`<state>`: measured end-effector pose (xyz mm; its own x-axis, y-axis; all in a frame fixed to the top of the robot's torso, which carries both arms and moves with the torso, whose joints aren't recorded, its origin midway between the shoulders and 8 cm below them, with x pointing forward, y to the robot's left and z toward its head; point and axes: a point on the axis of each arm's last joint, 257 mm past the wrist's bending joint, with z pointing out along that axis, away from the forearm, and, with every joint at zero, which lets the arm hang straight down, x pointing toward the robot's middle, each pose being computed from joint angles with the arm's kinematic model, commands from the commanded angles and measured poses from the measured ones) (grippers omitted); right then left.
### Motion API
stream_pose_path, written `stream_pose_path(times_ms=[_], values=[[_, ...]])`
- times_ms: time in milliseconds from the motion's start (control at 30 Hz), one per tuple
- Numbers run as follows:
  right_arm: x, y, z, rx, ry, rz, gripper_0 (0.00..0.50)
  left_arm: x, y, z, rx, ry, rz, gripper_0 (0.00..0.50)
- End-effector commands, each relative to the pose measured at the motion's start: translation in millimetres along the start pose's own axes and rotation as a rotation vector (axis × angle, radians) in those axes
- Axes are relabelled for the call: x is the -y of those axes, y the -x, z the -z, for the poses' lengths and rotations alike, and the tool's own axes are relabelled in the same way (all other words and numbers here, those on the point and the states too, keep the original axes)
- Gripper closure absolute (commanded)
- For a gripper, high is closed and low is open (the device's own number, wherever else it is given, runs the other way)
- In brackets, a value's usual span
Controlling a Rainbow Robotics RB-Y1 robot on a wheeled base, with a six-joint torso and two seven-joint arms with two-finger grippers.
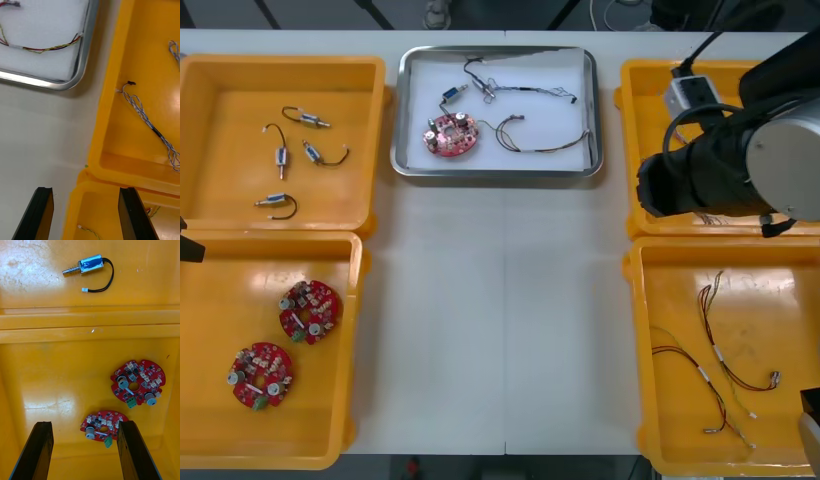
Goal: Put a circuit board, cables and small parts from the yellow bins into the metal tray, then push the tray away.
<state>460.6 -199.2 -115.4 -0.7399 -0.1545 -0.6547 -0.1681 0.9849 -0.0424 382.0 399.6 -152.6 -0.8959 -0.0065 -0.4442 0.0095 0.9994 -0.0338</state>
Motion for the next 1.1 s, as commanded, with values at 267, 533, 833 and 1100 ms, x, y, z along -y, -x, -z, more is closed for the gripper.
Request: stream_pose_path(times_ms=[267, 533, 833, 1100], values=[[76.2, -33.1, 20.6, 0.0, -0.074, -0.16, 0.0, -12.4, -0.6, 12.7, 0.011, 0.039, -0.03, 0.0], [109.4, -71.7, 28.7, -0.049, -0.051, -0.264, 0.0, -12.4, -0.6, 12.7, 0.011, 0.039, -0.03, 0.0], [130.9, -106.6, 35.6, -0.09, -0.079, -0.319, 0.0, -12.4, -0.6, 12.7, 0.011, 0.039, -0.03, 0.0], [136.6, -125.3, 44.2, -0.09, -0.13, -0.306, 0.0, -12.4, -0.6, 12.7, 0.011, 0.039, -0.03, 0.0]])
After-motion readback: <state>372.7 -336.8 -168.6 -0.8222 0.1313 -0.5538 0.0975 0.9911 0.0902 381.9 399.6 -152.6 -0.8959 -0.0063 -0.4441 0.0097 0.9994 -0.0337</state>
